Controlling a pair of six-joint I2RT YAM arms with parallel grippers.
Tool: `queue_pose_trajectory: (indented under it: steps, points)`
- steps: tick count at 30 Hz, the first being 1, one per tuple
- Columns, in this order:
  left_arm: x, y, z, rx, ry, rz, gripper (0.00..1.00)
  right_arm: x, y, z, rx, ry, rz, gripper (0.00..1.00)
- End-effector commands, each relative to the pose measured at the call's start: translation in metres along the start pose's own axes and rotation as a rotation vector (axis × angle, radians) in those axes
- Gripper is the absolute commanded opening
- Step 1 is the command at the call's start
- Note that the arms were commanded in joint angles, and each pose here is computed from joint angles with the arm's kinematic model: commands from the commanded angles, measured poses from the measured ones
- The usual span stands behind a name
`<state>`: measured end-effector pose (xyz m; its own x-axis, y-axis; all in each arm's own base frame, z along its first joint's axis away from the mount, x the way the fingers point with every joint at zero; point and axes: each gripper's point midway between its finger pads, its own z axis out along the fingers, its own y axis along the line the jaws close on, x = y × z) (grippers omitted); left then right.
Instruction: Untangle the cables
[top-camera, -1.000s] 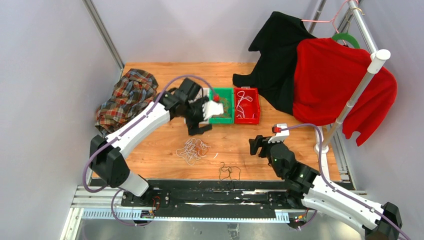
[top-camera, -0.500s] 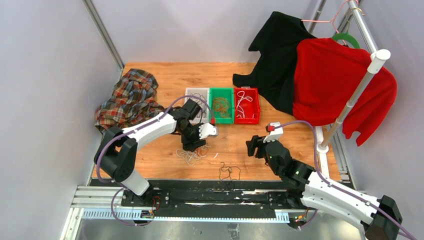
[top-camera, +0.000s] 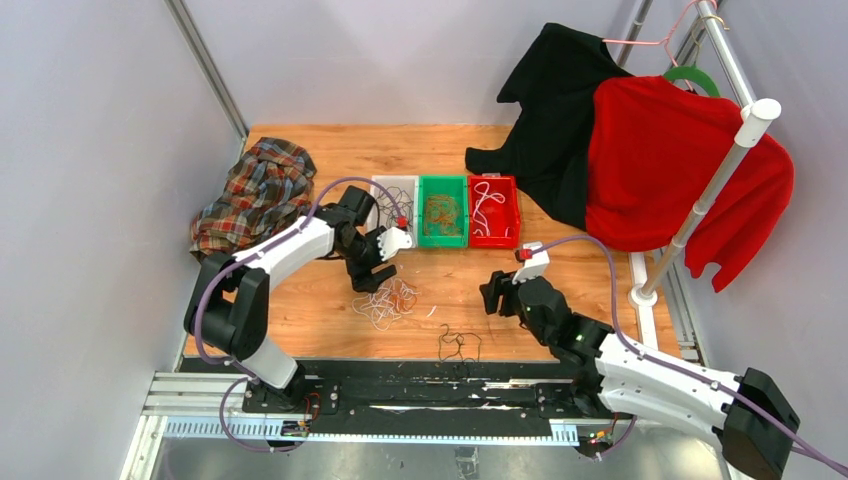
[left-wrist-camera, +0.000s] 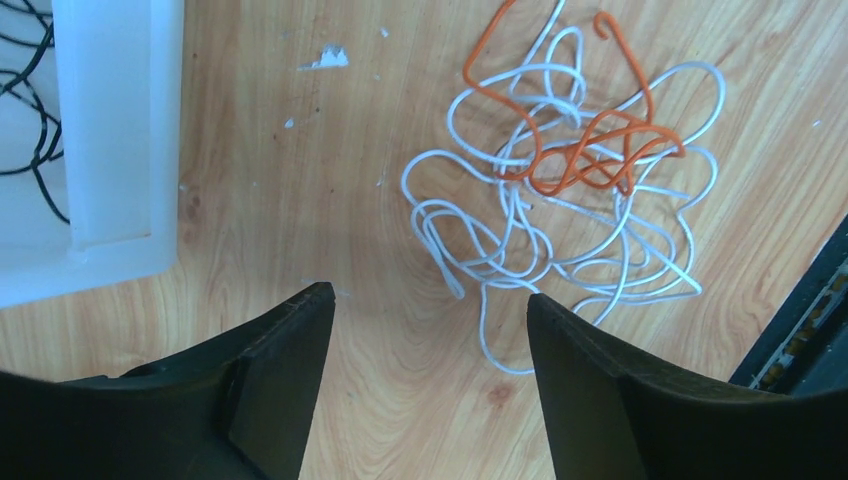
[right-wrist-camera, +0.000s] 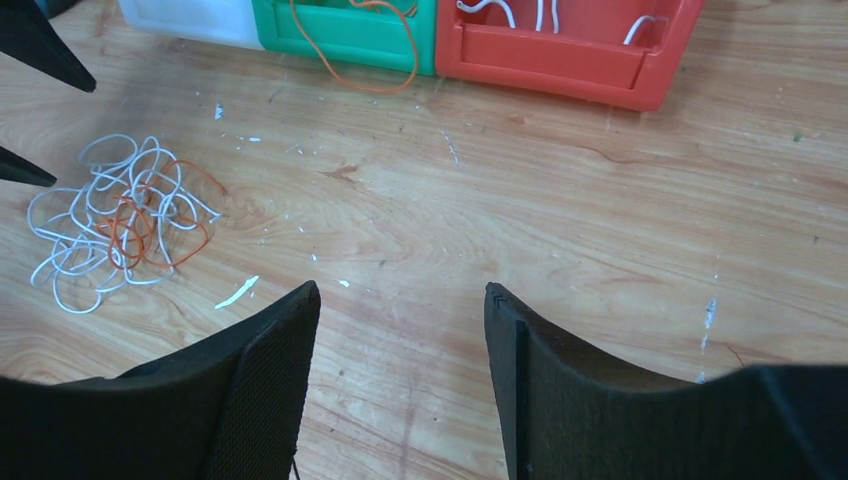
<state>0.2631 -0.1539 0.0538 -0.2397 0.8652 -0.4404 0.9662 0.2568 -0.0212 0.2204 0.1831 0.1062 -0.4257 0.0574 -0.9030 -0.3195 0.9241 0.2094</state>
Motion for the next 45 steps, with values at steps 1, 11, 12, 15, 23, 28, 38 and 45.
queue_pose_trajectory:
  steps: [1,11,12,15,23,28,38,45]
  points:
    - [-0.007,-0.006,0.011,0.044,-0.048,-0.036,0.75,-0.027,0.015,0.002,-0.046,-0.064,0.026,0.61]
    - [-0.022,0.014,-0.001,-0.01,-0.072,-0.075,0.01,-0.023,0.045,0.001,-0.208,-0.017,-0.03,0.69]
    - [-0.028,0.014,-0.007,-0.015,-0.089,-0.069,0.01,-0.02,0.053,-0.001,-0.256,0.008,-0.046,0.7]
    - [-0.042,0.012,-0.027,-0.024,-0.133,-0.054,0.01,-0.001,0.077,-0.008,-0.399,0.098,-0.101,0.74]
    - [-0.045,-0.002,-0.042,-0.008,-0.156,-0.047,0.01,0.055,0.11,-0.016,-0.571,0.345,-0.229,0.69]
    - [-0.028,-0.006,-0.042,-0.022,-0.108,-0.041,0.01,0.083,0.111,-0.009,-0.558,0.503,-0.294,0.56]
    - [0.003,-0.001,-0.042,-0.057,-0.099,-0.083,0.01,0.073,0.118,-0.015,-0.594,0.577,-0.37,0.53]
    - [0.001,0.004,-0.045,-0.077,-0.121,-0.078,0.01,0.078,0.114,-0.033,-0.617,0.628,-0.377,0.61]
